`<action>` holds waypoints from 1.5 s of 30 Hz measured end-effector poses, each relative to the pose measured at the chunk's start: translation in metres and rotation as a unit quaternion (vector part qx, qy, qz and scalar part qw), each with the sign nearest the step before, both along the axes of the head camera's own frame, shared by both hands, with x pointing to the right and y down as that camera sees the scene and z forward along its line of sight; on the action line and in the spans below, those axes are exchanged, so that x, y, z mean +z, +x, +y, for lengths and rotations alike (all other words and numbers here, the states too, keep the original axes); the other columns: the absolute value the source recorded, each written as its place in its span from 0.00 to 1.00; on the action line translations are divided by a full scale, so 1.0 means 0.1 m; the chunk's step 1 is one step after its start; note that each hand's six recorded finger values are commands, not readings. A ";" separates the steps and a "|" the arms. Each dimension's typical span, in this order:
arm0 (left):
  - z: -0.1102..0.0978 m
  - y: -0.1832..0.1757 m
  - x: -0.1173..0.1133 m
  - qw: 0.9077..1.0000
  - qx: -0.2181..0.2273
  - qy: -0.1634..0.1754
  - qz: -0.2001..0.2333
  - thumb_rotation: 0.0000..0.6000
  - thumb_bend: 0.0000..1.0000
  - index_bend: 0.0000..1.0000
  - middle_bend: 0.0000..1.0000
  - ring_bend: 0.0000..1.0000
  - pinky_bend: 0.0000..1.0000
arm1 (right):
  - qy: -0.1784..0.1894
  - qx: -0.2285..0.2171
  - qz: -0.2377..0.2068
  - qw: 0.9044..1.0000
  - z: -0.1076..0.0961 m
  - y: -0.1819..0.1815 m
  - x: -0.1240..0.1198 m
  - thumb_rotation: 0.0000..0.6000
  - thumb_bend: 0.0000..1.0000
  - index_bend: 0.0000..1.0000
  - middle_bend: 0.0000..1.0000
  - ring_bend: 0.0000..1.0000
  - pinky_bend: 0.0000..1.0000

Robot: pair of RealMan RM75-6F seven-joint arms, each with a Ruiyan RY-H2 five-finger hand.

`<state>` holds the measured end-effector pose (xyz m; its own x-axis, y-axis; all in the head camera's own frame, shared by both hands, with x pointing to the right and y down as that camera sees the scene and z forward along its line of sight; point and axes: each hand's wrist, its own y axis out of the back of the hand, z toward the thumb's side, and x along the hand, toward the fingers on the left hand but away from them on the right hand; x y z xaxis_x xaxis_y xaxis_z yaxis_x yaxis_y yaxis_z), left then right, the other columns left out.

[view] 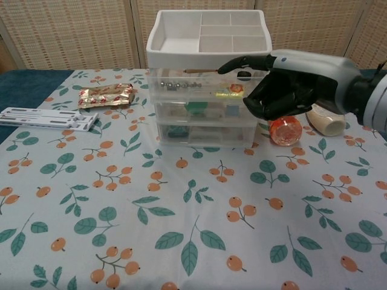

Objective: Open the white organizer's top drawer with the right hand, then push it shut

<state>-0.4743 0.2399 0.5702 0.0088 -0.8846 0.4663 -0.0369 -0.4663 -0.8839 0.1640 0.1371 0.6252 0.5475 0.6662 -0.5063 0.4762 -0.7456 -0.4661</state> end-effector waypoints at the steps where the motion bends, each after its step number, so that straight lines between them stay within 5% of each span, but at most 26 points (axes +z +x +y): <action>1: 0.00 0.00 0.00 1.000 0.000 0.000 0.000 1.00 0.21 0.07 0.02 0.07 0.08 | 0.007 0.005 0.007 1.000 -0.03 0.03 -0.01 1.00 0.60 0.10 0.83 0.94 1.00; 25: 0.02 -0.01 0.06 1.000 -0.004 -0.012 -0.001 1.00 0.21 0.07 0.02 0.07 0.08 | -0.009 0.023 0.038 0.999 -0.15 0.06 0.20 1.00 0.60 0.10 0.83 0.94 1.00; 45: 0.03 -0.02 0.07 1.000 -0.007 -0.011 -0.001 1.00 0.21 0.11 0.02 0.07 0.08 | -0.036 0.006 0.033 0.999 -0.03 -0.01 0.19 1.00 0.60 0.27 0.83 0.94 1.00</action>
